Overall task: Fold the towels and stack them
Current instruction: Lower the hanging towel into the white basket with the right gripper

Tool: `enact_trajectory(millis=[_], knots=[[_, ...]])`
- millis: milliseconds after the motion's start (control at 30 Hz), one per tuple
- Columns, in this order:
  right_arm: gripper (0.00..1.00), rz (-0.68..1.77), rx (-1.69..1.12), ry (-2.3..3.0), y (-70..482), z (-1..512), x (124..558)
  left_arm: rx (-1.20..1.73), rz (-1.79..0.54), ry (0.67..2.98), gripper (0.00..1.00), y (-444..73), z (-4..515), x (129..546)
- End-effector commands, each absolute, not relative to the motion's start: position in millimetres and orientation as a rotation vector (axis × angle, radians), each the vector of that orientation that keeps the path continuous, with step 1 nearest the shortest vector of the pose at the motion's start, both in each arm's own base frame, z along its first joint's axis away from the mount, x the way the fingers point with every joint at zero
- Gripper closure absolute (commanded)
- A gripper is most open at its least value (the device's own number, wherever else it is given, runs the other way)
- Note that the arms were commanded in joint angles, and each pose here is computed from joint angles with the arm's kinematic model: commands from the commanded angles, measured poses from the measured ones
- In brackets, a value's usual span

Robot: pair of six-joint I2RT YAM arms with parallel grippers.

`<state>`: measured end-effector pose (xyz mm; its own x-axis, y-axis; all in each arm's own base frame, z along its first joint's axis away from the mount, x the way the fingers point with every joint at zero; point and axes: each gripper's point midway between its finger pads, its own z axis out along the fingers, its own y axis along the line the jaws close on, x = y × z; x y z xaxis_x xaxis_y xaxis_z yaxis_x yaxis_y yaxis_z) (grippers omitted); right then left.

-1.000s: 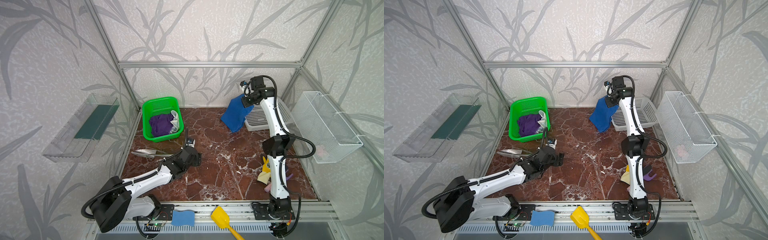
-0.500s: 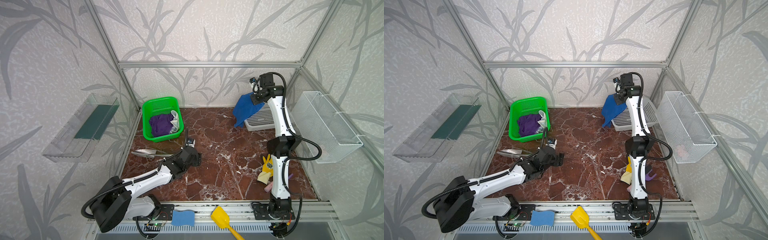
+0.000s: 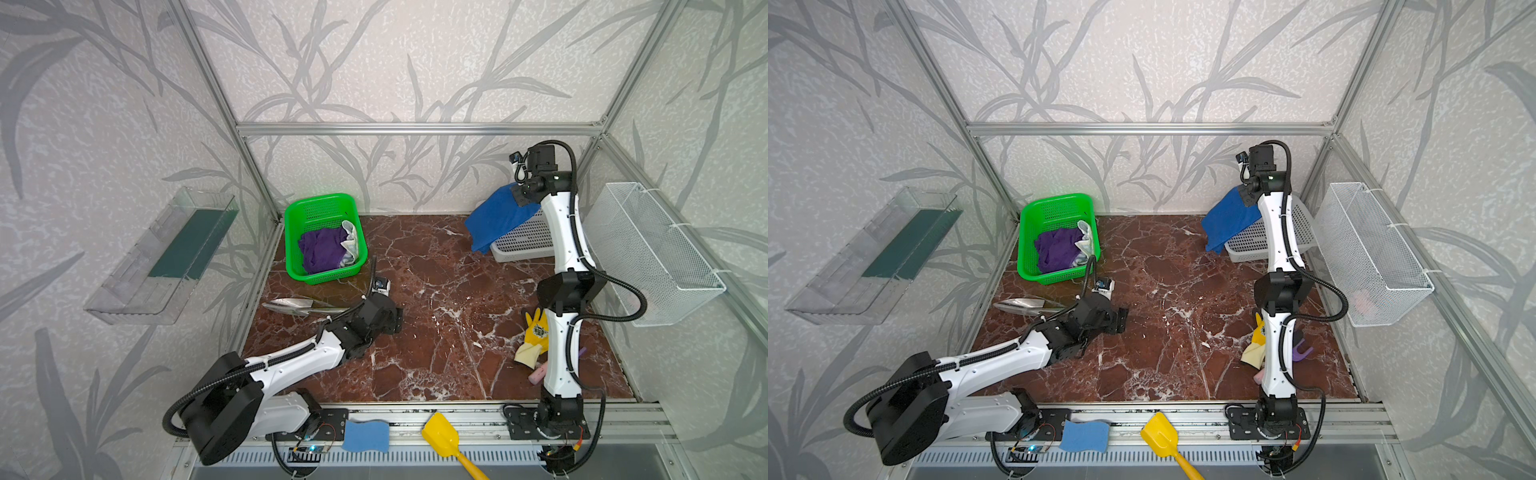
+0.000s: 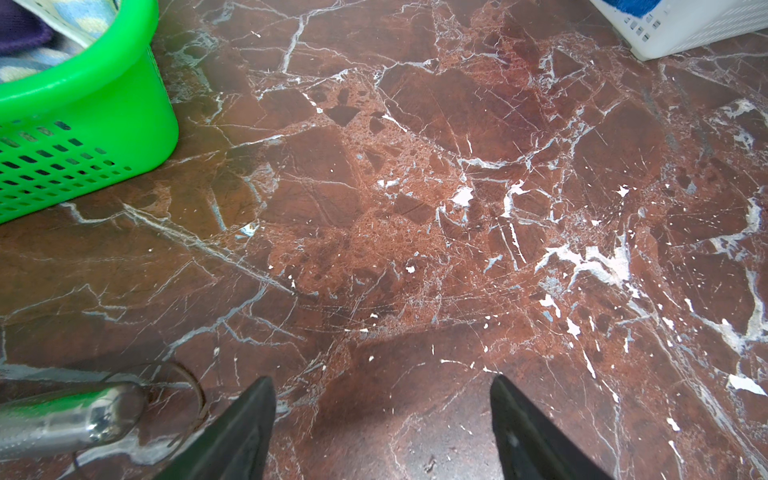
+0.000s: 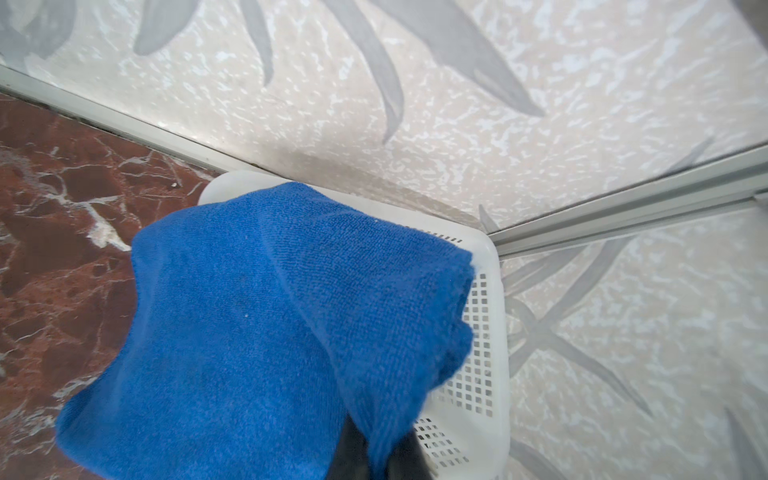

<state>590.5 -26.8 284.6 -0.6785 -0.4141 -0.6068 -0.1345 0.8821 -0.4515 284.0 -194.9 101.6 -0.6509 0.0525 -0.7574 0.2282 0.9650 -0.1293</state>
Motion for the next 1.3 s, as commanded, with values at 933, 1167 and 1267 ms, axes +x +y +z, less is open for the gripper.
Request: enact_trajectory(millis=[933,1167,1267], knots=[[1.0,-0.789,-0.341,2.414,-101.4,131.0,647.1,0.256,-0.274,2.287,0.19,-199.8,92.4,283.0],[1.0,-0.801,-0.323,2.428,-120.8,115.6,649.0,0.269,-0.32,2.226,0.16,-205.6,102.5,286.0],[1.0,-0.8,-0.311,2.438,-128.9,109.7,648.3,0.266,-0.326,2.201,0.16,-206.3,107.1,287.8]])
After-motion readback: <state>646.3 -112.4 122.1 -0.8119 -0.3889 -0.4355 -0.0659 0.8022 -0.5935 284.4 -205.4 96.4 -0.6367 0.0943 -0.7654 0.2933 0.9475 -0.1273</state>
